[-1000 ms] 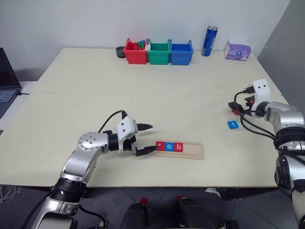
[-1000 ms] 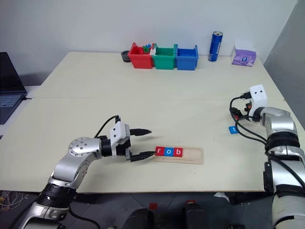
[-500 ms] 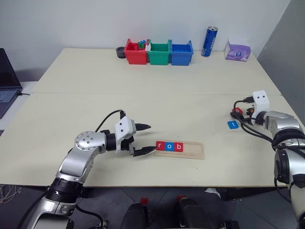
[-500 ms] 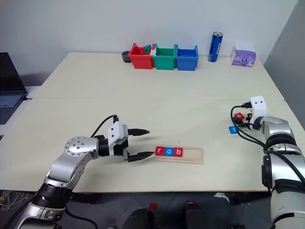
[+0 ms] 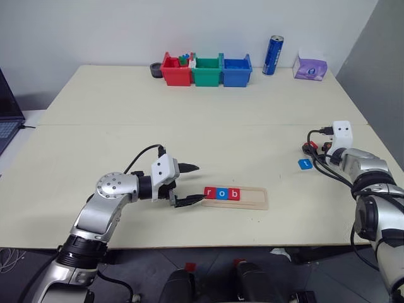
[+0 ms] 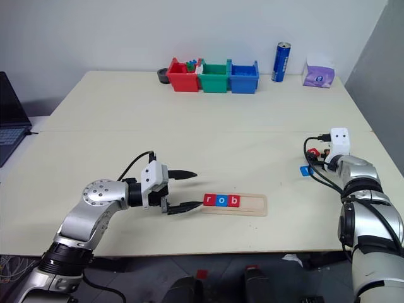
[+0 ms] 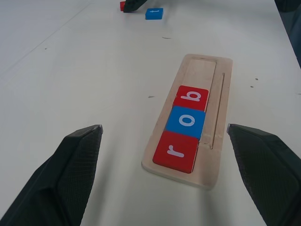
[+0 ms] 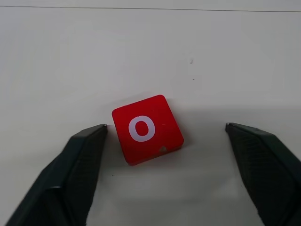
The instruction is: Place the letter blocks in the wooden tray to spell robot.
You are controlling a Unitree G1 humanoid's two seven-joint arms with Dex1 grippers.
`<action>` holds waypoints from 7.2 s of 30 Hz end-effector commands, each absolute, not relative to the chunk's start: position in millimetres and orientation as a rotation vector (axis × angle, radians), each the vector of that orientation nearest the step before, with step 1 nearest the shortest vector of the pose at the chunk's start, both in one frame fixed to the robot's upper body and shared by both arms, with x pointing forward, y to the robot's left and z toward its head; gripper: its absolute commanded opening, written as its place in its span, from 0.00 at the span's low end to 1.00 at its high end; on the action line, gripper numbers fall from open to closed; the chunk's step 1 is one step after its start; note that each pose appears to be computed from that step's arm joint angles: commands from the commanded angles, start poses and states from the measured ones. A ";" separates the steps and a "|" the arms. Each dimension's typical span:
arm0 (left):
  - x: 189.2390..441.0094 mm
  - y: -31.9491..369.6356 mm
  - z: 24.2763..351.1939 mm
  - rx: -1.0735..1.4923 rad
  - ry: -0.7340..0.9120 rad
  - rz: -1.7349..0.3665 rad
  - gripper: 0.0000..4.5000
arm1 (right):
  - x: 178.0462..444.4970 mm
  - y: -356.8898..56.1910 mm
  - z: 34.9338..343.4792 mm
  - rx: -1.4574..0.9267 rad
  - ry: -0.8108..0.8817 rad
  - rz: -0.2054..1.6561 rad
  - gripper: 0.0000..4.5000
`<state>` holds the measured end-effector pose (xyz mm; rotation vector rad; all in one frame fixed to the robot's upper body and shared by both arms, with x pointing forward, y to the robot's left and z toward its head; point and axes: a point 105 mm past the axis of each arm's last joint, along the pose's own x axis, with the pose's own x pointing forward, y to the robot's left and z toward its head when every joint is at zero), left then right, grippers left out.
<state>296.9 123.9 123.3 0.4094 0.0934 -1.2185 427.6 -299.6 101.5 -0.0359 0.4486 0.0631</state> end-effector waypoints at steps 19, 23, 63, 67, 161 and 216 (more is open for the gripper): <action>289.8 123.8 126.3 0.400 0.065 -1.219 1.00 | 319.9 -237.1 140.3 -0.161 0.265 0.348 0.32; 291.5 122.4 124.7 0.392 0.068 -1.239 1.00 | 260.8 -199.8 119.8 -0.049 0.348 0.344 0.32; 295.2 112.1 129.3 0.399 0.035 -1.250 1.00 | 277.2 -210.1 112.1 -0.531 0.469 0.914 0.99; 294.0 111.8 130.3 0.402 0.034 -1.250 1.00 | 294.5 -218.2 106.2 -0.590 0.489 0.940 0.99; 293.3 128.3 123.0 0.427 0.061 -1.185 1.00 | 277.8 -93.4 101.9 -0.565 0.440 1.206 0.01; 298.0 133.9 124.9 0.436 0.057 -1.163 1.00 | 292.4 -132.3 114.8 -0.738 0.463 1.142 0.01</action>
